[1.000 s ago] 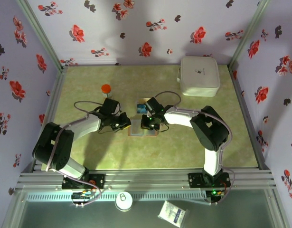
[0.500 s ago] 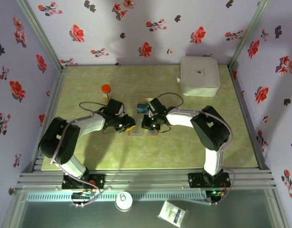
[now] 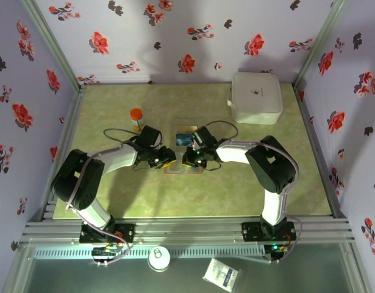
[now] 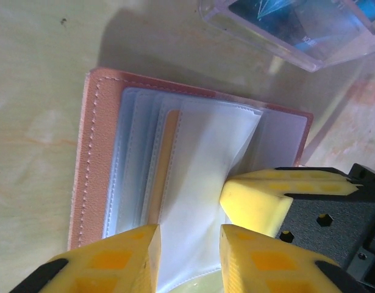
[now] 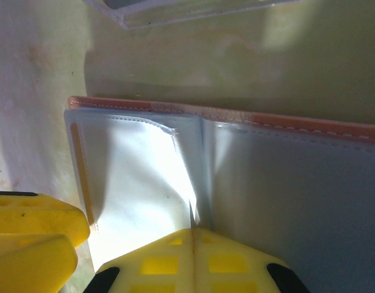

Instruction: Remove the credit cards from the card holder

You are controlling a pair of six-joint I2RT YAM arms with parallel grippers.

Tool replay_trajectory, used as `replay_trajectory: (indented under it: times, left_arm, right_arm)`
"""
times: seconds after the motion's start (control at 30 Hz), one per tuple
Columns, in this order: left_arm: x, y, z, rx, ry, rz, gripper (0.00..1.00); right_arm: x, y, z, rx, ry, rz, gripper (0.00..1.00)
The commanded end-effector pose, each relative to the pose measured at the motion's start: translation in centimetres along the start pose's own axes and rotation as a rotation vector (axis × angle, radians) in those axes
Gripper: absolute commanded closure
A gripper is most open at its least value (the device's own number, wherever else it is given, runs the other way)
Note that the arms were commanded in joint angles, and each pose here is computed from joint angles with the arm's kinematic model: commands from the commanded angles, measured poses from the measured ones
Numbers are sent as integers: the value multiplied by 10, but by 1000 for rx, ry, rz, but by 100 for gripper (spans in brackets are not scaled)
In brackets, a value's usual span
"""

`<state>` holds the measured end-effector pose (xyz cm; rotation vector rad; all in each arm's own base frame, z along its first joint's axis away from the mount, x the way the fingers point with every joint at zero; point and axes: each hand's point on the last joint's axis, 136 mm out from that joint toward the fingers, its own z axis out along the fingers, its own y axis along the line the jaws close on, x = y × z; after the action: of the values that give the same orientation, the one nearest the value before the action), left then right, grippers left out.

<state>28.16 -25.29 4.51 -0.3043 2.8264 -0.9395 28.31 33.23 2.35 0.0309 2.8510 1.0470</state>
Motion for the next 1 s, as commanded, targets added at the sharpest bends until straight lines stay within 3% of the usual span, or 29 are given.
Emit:
replay_trajectory:
  times: [0.0, 0.4, 0.83, 0.97]
  left_arm:
    - [0, 7, 1, -60, -5, 6, 67]
    - [0, 5, 10, -47, 3, -2, 66]
    - [-2, -10, 13, -12, 14, 9, 81]
    - [-2, -15, 13, -1, 14, 10, 82]
  right_arm:
    - [3, -12, -1, 21, 5, 34, 93]
    - [2, 4, -4, -67, 6, 31, 88]
    - [6, 2, 2, -75, 32, 30, 89]
    - [8, 2, 2, -75, 37, 28, 89]
